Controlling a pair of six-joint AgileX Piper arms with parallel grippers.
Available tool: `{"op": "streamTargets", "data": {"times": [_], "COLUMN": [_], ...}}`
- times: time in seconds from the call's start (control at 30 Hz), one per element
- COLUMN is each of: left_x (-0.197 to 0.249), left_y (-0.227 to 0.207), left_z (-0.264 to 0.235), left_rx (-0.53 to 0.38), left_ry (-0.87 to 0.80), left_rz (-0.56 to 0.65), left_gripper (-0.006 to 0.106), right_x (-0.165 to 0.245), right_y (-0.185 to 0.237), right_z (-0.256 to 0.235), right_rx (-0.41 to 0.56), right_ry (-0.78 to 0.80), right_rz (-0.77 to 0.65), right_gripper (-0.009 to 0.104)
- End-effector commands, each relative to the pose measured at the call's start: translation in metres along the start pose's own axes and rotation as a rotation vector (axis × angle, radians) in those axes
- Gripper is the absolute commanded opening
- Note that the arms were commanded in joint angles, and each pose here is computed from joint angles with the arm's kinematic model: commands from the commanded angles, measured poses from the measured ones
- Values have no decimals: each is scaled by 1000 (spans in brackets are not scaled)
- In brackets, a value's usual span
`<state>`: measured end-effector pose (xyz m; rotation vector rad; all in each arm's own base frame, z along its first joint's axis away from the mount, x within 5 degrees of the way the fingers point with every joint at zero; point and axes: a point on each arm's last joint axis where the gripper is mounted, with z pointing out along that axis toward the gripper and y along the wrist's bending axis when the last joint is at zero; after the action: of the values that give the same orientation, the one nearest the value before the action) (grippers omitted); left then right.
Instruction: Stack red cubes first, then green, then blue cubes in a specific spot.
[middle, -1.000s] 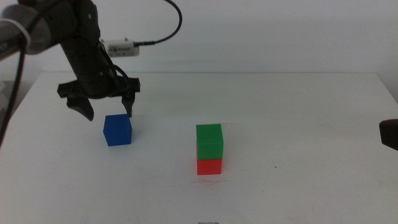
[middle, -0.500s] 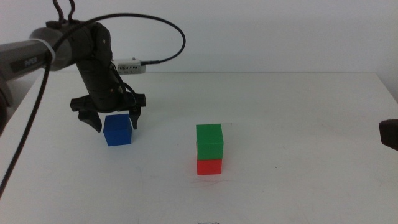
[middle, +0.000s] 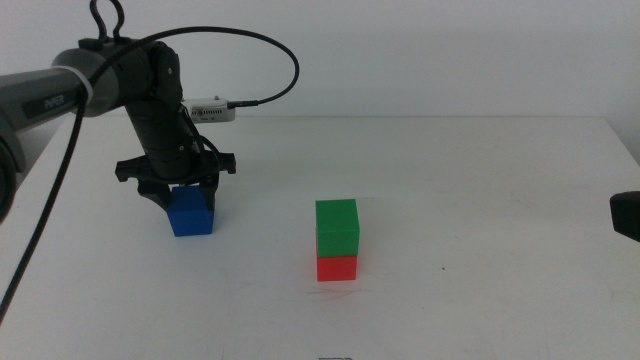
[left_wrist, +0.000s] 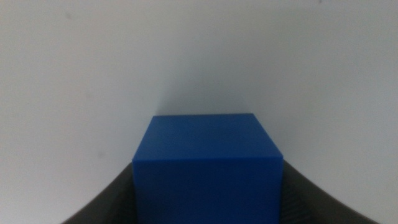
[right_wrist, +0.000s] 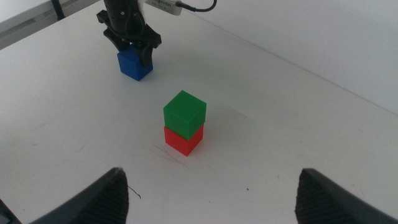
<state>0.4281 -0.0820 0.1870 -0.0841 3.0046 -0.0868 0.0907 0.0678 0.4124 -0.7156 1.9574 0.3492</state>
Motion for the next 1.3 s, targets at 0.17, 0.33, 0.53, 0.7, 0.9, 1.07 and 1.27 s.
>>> {"op": "streamTargets", "data": {"times": [0.17, 0.33, 0.53, 0.7, 0.9, 1.07, 1.27], "left_x": [18, 51, 75, 85, 90, 92, 93], "left_y": [-5, -14, -56, -101, -142, -164, -169], "left_z": [-102, -157, -179, -181, -176, -165, -160], "left_rx": [60, 70, 116, 140, 173, 174, 166], "left_ry": [-131, -144, -170, -182, -181, -165, -155], "left_rz": [7, -41, -30, 26, 91, 129, 126], "left_gripper": [10, 6, 6, 6, 6, 6, 6], "right_x": [-12, -12, -12, -12, -12, -12, -12], "right_y": [-2, -2, -2, -2, -2, -2, -2], "right_z": [-5, -5, -5, -5, -5, -5, -5], "right_rx": [20, 20, 20, 20, 20, 20, 20], "right_ry": [-92, -92, -92, -92, -92, -92, -92], "right_rz": [-14, -14, -14, -14, -14, -14, -14], "right_gripper": [94, 94, 94, 94, 94, 94, 94]}}
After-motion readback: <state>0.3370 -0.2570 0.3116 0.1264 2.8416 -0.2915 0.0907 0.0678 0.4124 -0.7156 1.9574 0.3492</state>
